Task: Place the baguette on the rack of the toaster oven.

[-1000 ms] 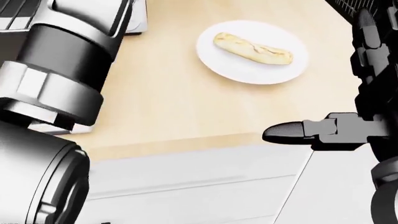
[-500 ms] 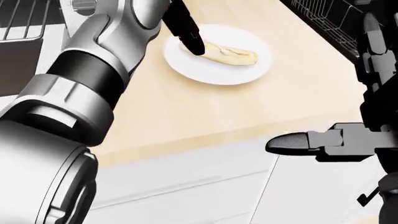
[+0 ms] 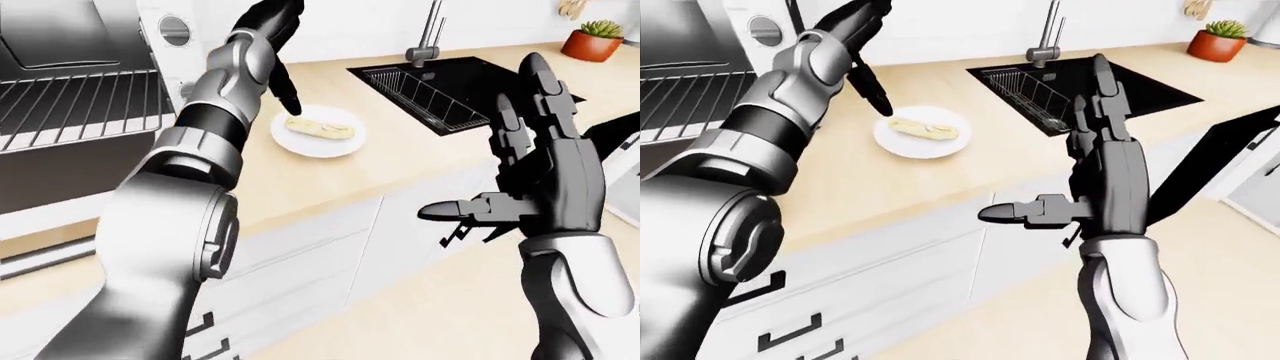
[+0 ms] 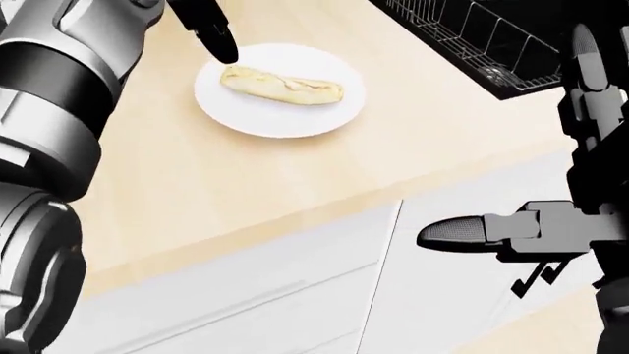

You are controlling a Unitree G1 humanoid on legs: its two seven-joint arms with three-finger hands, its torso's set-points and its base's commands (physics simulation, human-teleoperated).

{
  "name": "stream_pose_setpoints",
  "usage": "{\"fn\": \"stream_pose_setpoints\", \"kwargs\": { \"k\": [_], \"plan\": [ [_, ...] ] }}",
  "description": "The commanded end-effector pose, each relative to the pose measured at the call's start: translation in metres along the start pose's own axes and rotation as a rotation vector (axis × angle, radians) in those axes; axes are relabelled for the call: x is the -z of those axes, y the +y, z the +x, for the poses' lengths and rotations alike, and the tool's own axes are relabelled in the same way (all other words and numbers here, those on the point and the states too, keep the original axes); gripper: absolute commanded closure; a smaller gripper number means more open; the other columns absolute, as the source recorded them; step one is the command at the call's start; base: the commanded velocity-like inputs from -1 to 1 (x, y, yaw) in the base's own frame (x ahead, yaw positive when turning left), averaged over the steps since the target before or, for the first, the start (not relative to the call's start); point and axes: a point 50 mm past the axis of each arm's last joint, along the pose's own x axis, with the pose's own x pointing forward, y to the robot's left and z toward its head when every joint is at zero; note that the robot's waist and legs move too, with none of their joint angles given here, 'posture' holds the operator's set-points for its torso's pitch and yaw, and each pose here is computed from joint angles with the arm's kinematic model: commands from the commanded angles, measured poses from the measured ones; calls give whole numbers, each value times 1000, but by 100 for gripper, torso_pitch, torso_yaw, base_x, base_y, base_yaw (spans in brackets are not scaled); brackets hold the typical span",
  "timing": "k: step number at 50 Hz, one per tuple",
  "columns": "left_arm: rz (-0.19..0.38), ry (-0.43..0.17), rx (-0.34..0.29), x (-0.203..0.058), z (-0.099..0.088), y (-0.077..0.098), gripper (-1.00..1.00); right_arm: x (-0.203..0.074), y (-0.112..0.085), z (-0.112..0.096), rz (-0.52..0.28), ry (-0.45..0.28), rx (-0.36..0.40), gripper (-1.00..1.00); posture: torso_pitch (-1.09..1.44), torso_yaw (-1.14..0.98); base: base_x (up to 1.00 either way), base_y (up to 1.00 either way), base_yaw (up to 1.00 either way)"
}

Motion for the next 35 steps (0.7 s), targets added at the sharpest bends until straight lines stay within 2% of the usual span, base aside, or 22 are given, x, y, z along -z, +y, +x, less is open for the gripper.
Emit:
{"fn": "stream_pose_setpoints", "kwargs": {
  "k": [1, 21, 24, 35],
  "plan": [
    [15, -45, -96, -11, -1, 27, -100, -12, -3, -1, -13, -67, 15, -100, 0, -47, 0, 0, 0],
    [12, 17, -67, 16, -4, 20, -100, -16, 0, 1, -17, -72, 6, -100, 0, -57, 0, 0, 0],
    [22, 29, -49, 20, -4, 17, -100, -15, 0, 0, -19, -71, 6, -100, 0, -58, 0, 0, 0],
    [42, 73, -45, 33, -6, 16, -100, -14, 0, -1, -14, -66, 6, -100, 0, -63, 0, 0, 0]
  ]
}}
